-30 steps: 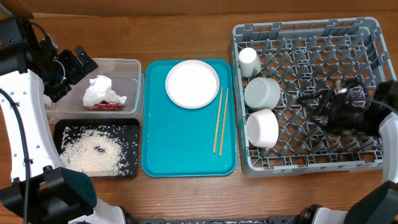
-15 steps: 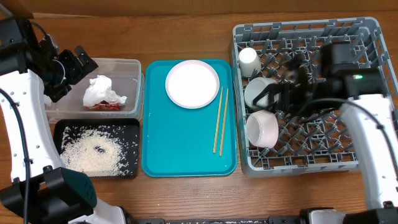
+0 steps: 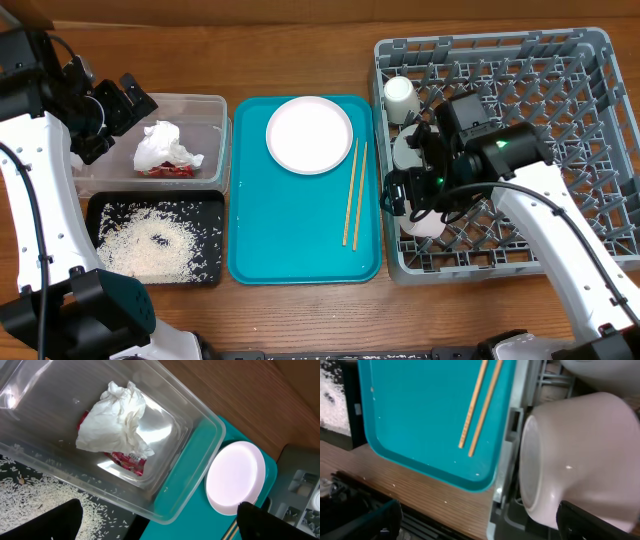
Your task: Sort waste into correct bins and load items into the dishwasher
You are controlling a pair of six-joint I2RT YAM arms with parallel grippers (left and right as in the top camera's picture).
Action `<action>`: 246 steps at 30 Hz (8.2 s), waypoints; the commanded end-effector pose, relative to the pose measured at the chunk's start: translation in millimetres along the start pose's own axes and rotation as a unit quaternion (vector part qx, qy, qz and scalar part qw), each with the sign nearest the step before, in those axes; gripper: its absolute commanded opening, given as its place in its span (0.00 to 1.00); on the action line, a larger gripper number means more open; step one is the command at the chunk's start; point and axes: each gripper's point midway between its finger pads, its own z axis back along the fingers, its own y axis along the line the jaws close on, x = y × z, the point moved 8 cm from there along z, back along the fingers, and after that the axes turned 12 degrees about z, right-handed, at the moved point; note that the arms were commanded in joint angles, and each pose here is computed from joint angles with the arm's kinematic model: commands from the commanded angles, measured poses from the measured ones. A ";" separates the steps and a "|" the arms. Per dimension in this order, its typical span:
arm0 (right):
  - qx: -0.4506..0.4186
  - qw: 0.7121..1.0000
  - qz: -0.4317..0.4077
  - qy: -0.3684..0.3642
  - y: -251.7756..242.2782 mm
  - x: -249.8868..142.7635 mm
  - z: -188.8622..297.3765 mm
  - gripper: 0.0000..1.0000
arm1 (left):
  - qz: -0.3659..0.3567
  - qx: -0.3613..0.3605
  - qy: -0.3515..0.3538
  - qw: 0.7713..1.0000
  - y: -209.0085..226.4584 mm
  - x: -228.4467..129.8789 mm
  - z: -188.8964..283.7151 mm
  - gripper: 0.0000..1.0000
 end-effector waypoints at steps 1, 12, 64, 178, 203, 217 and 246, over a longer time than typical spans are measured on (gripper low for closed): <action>0.037 0.999 0.002 -0.007 10.5 0.3 -3.0 1.00 | -0.001 -0.006 -0.014 1.000 -4.1 0.6 8.9 1.00; -0.010 1.000 0.003 0.015 0.5 -9.6 -21.4 1.00 | -0.001 -0.006 -0.014 1.000 -4.1 0.6 8.9 1.00; -0.130 0.991 -0.008 -0.028 -17.9 5.8 -8.0 1.00 | -0.001 -0.006 -0.014 1.000 -4.1 0.6 8.9 1.00; -0.276 0.937 -0.148 -0.154 22.4 76.3 -185.5 0.04 | -0.001 -0.006 -0.014 1.000 -4.1 0.6 8.9 1.00; -0.415 0.880 0.068 -0.219 -2.2 83.7 13.9 0.04 | -0.001 -0.006 -0.014 1.000 -4.1 0.6 8.9 1.00; -0.337 0.926 0.025 -0.170 -120.1 70.7 47.4 0.04 | -0.001 -0.006 -0.014 1.000 -4.1 0.6 8.9 1.00; -0.299 0.948 -0.024 -0.106 -179.0 67.0 -0.1 0.13 | -0.001 -0.006 -0.014 1.000 -4.1 0.6 8.9 1.00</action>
